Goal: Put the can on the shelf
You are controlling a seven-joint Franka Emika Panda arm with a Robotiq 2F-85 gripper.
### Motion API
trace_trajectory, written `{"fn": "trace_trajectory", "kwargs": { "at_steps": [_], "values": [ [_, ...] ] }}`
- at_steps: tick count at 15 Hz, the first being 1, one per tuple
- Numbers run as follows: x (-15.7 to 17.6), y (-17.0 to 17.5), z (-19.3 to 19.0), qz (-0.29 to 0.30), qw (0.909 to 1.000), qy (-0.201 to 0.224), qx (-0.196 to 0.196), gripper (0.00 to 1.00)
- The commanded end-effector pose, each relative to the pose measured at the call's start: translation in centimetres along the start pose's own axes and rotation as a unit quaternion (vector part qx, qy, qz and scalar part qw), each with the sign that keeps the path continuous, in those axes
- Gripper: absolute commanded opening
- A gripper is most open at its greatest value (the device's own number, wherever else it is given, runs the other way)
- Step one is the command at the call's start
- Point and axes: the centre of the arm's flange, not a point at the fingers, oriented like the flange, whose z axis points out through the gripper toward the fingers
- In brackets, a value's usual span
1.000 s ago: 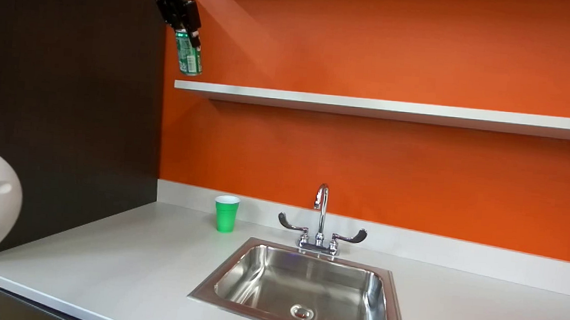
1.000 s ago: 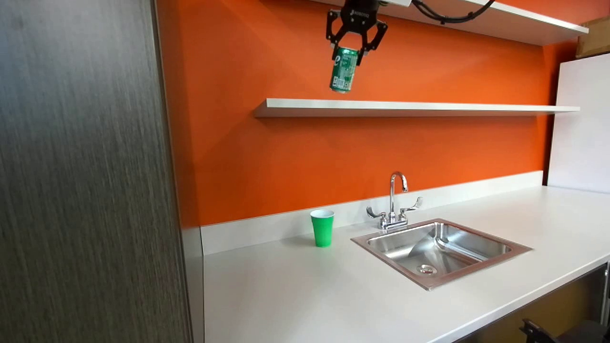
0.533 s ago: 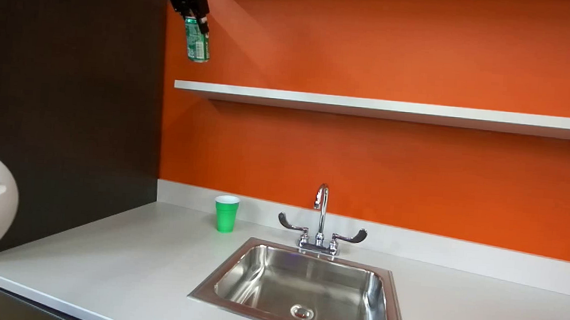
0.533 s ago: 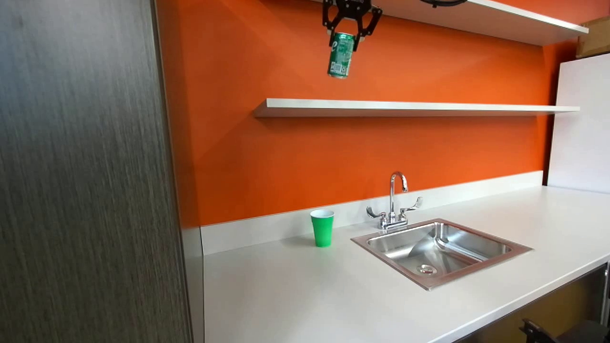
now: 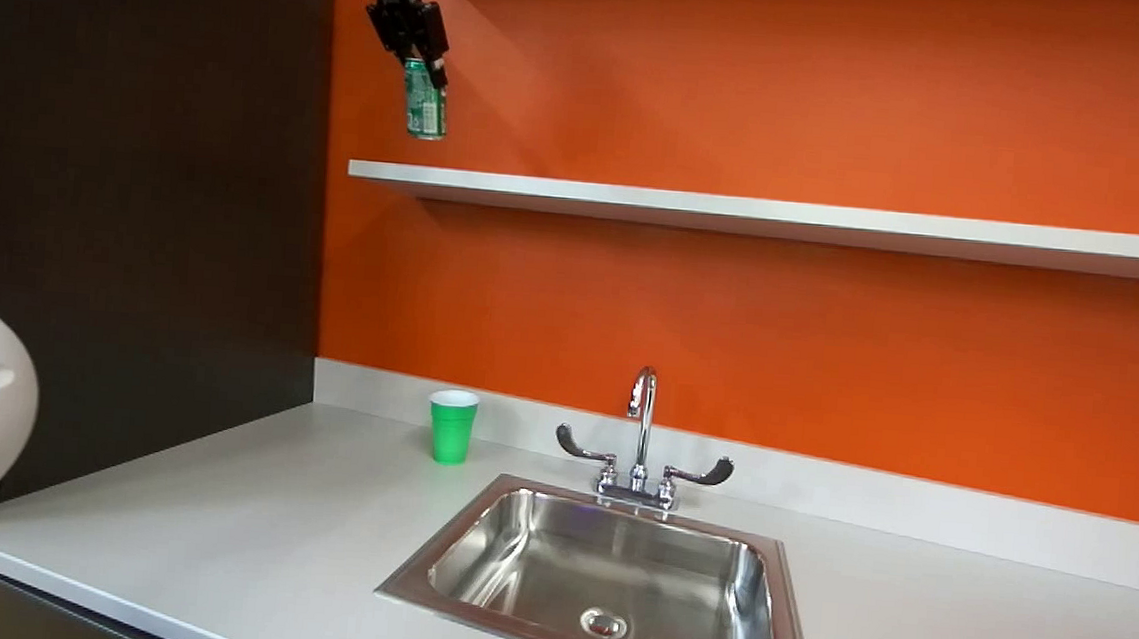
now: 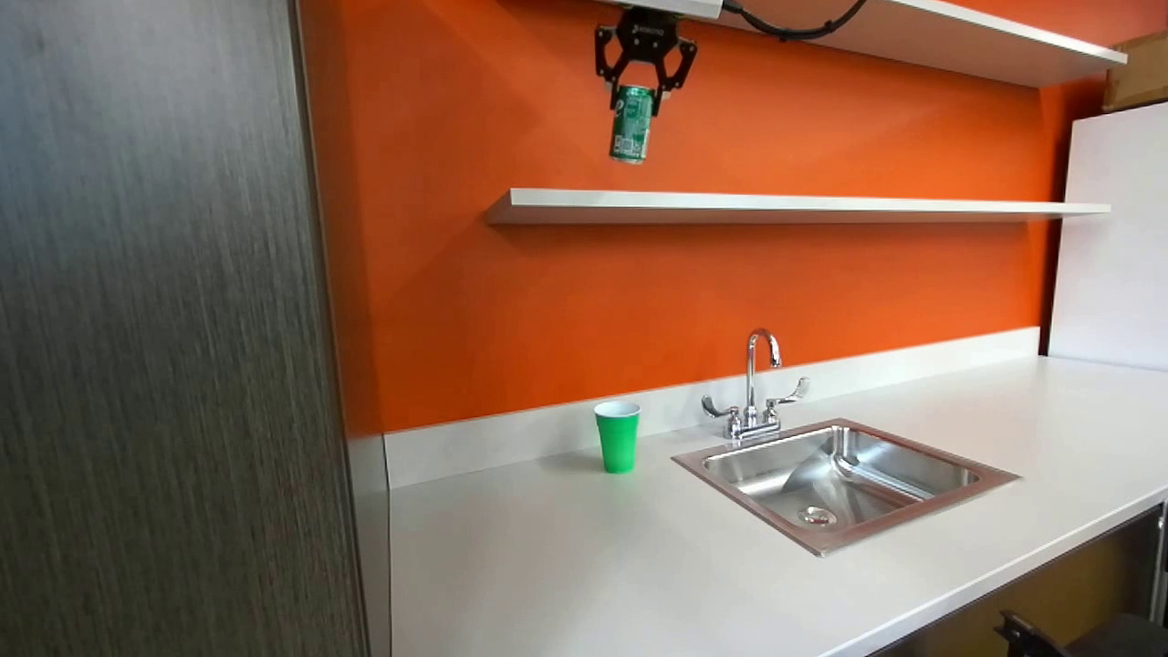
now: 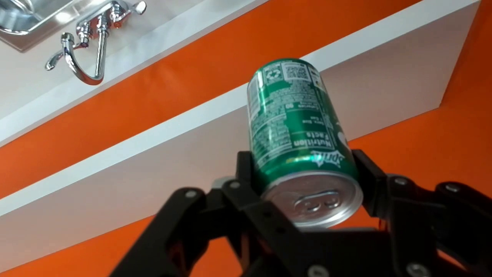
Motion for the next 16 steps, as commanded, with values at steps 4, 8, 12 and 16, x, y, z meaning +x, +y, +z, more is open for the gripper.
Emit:
{"fn": "trace_trajectory", "kwargs": {
  "at_steps": [4, 8, 12, 16],
  "values": [
    [4.0, -3.0, 2.8, 0.009, 0.9998, 0.002, -0.019, 0.39],
    [5.1, -4.0, 4.3, 0.001, 0.9997, -0.001, -0.026, 0.39],
    [6.3, -4.5, 5.5, -0.009, 0.9994, -0.002, -0.033, 0.39],
    [7.2, -4.7, 6.7, -0.007, 0.999, -0.005, -0.044, 0.39]
  ]
}}
